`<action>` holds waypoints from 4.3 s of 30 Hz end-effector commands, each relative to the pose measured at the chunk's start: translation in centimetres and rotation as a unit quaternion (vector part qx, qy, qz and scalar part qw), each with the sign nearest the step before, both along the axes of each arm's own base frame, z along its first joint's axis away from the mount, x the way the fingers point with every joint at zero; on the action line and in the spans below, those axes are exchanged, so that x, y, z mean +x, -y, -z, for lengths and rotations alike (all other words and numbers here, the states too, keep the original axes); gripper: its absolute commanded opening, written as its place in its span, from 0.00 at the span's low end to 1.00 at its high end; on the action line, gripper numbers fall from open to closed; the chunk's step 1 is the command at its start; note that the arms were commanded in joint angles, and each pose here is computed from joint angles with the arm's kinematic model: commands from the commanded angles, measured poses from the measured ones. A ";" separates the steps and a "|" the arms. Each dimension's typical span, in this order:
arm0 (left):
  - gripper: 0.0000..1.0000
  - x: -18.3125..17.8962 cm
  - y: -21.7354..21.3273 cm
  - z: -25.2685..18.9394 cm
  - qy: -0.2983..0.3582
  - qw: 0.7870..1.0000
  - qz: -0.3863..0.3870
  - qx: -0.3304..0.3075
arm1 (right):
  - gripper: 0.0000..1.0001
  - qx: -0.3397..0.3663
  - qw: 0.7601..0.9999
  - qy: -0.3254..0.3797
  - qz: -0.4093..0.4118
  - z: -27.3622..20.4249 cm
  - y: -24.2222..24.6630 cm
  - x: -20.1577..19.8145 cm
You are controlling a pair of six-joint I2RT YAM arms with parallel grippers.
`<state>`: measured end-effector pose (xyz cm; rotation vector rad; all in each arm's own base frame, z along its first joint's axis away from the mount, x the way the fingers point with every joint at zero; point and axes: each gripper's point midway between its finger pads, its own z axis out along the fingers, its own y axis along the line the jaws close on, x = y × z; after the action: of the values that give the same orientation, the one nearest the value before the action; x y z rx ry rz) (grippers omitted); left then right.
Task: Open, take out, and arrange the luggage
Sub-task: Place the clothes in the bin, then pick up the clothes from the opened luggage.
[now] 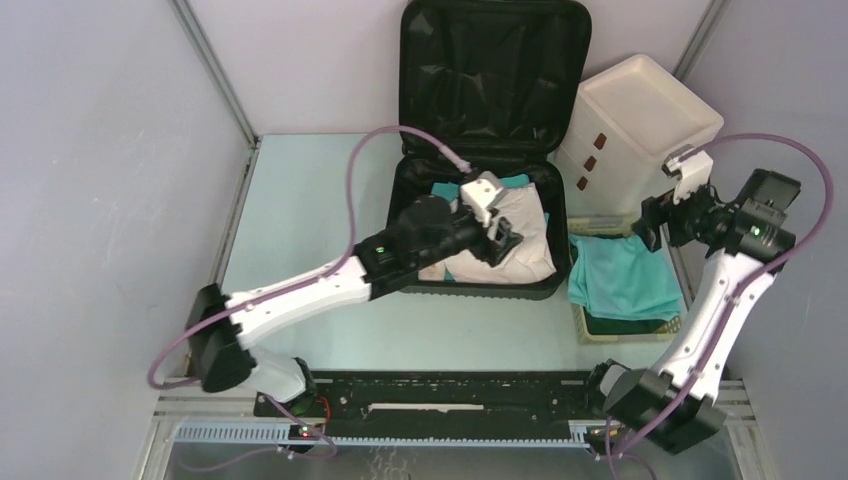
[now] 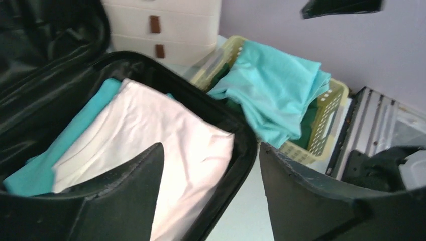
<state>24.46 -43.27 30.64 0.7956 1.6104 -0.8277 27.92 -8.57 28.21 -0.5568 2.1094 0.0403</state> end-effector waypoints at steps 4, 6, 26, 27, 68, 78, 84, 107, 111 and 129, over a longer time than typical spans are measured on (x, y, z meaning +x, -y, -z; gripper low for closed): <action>0.79 0.3 -9.8 0.9 0.034 0.999 -0.034 0.023 | 0.83 0.166 0.968 0.091 -0.163 -4.1 -11.1 -4.4; 0.84 0.4 -12.2 1.0 0.037 0.997 -0.057 0.021 | 0.83 0.190 0.959 0.097 -0.185 -4.3 -12.4 -5.1; 1.00 2.0 -23.9 3.0 -0.074 0.974 -0.195 -0.082 | 1.00 0.296 0.918 0.128 -0.231 1.6 -15.0 -7.1; 1.00 2.3 -23.9 3.2 -0.087 0.973 -0.196 -0.092 | 1.00 0.289 0.922 0.124 -0.224 2.1 -14.9 -7.0; 0.91 10.7 -20.9 10.7 -0.244 0.944 -0.202 -0.092 | 1.00 0.251 0.946 0.081 -0.188 5.4 -13.7 -5.8; 0.77 13.2 -16.8 12.6 -0.292 0.933 -0.190 -0.085 | 1.00 0.253 0.946 0.079 -0.189 5.6 -13.7 -5.7; 0.77 13.4 -15.2 15.0 -0.304 0.930 -0.202 -0.048 | 1.00 0.256 0.945 0.076 -0.188 5.8 -13.7 -5.7; 0.77 6.1 -17.9 13.4 -0.218 0.959 -0.168 0.066 | 0.99 0.221 0.959 0.021 -0.177 6.0 -15.0 -3.2; 0.79 4.7 -19.2 9.3 -0.178 0.969 -0.163 0.044 | 0.97 0.179 0.973 -0.020 -0.145 5.5 -16.0 0.2; 1.00 2.1 -31.0 8.7 -0.034 0.943 -0.294 0.152 | 0.78 0.178 0.971 -0.141 0.080 11.4 -19.0 8.2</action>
<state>25.61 -14.40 24.46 0.4178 1.8789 -0.3506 35.57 11.04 17.48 -0.3141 2.3405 0.4545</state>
